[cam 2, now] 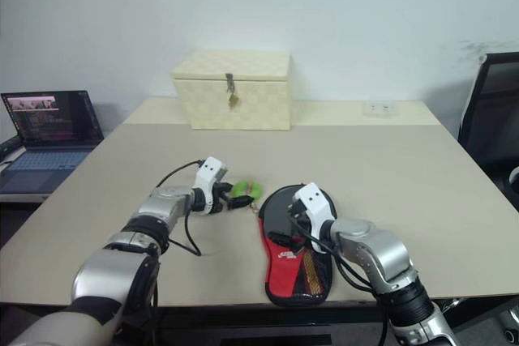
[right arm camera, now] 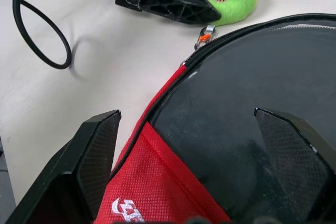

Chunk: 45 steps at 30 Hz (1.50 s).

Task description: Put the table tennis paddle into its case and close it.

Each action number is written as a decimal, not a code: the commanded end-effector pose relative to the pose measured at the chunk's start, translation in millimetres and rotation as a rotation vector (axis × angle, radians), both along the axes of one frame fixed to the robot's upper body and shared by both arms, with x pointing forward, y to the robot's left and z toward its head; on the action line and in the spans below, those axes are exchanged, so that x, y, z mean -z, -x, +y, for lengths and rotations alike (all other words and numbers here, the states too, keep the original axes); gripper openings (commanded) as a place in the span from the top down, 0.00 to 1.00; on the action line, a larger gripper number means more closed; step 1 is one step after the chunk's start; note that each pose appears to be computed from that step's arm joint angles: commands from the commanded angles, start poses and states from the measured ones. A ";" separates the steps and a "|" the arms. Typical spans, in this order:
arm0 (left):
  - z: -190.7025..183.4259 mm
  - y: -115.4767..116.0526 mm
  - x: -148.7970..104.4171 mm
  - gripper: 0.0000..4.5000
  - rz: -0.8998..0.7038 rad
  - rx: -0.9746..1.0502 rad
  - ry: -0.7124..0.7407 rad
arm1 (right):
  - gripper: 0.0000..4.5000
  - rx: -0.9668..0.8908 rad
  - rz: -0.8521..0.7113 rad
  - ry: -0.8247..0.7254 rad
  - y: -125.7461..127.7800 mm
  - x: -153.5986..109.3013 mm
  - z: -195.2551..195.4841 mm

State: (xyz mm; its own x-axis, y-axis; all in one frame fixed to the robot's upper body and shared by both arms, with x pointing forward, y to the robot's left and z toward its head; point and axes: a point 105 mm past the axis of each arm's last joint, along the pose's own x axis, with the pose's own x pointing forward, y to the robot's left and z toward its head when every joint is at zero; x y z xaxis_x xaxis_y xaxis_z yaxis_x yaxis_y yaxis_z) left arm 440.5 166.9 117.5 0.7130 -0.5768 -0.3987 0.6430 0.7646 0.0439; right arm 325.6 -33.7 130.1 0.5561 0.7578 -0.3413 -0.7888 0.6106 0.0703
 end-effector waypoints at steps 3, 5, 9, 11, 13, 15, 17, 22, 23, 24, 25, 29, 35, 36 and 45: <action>-4.4 -0.8 -3.4 0.27 -0.011 0.021 -0.002 | 0.00 0.007 -0.086 -0.034 -3.2 -20.3 4.2; -4.0 -0.5 -2.9 0.43 -0.011 0.022 -0.001 | 0.00 0.014 -0.101 -0.029 -7.4 -22.2 5.9; -3.1 -0.3 -2.2 0.75 -0.013 0.018 0.001 | 0.00 0.022 -0.114 0.001 -14.2 -18.4 8.5; -2.7 -0.1 -1.4 0.91 -0.013 0.016 0.002 | 0.00 0.023 -0.109 0.009 -16.0 -14.2 10.6; -2.6 0.1 -0.6 1.00 -0.014 0.015 0.001 | 0.00 0.017 -0.084 0.040 -16.3 -1.0 12.6; -3.6 -1.4 -1.6 1.00 -0.024 0.006 -0.003 | 0.00 0.014 -0.046 0.084 -15.2 17.8 10.7; -5.9 -3.5 -4.4 1.00 -0.035 0.000 -0.005 | 0.00 0.020 -0.023 0.121 -14.8 30.9 6.4; -18.5 -12.0 -18.3 1.00 -0.090 -0.017 -0.002 | 0.00 0.055 -0.013 0.210 -17.2 50.9 -10.6; -20.3 -14.1 -21.3 1.00 -0.108 -0.023 -0.010 | 0.00 0.058 -0.009 0.222 -16.7 53.7 -13.0; -22.0 -16.4 -24.4 1.00 -0.128 -0.033 -0.023 | 0.00 0.061 -0.004 0.229 -15.9 56.2 -15.0; -23.3 -18.8 -27.7 1.00 -0.149 -0.044 -0.040 | 0.00 0.063 0.000 0.236 -14.8 58.2 -16.6; -38.3 -29.0 -44.8 1.00 -0.262 -0.051 -0.172 | 0.00 0.055 0.030 0.258 -4.7 67.7 -21.5; -60.5 -40.3 -72.8 1.00 -0.390 -0.113 -0.233 | 0.00 0.013 0.061 0.316 12.6 83.6 -26.6; -64.8 -41.2 -77.6 1.00 -0.409 -0.115 -0.235 | 0.00 0.008 0.064 0.325 14.8 84.9 -27.6; -124.0 -36.9 -98.8 1.00 -0.670 0.046 -0.525 | 0.00 -0.048 0.117 0.399 43.6 101.2 -40.0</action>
State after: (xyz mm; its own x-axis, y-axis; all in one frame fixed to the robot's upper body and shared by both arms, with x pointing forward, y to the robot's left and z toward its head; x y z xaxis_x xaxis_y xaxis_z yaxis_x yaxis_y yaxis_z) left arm 475.9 63.3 171.6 0.8710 -0.4222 -0.2513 0.4722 0.5780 0.6656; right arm 307.1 -58.5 85.6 0.5871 0.6543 -0.4766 -0.7963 0.5726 -0.1950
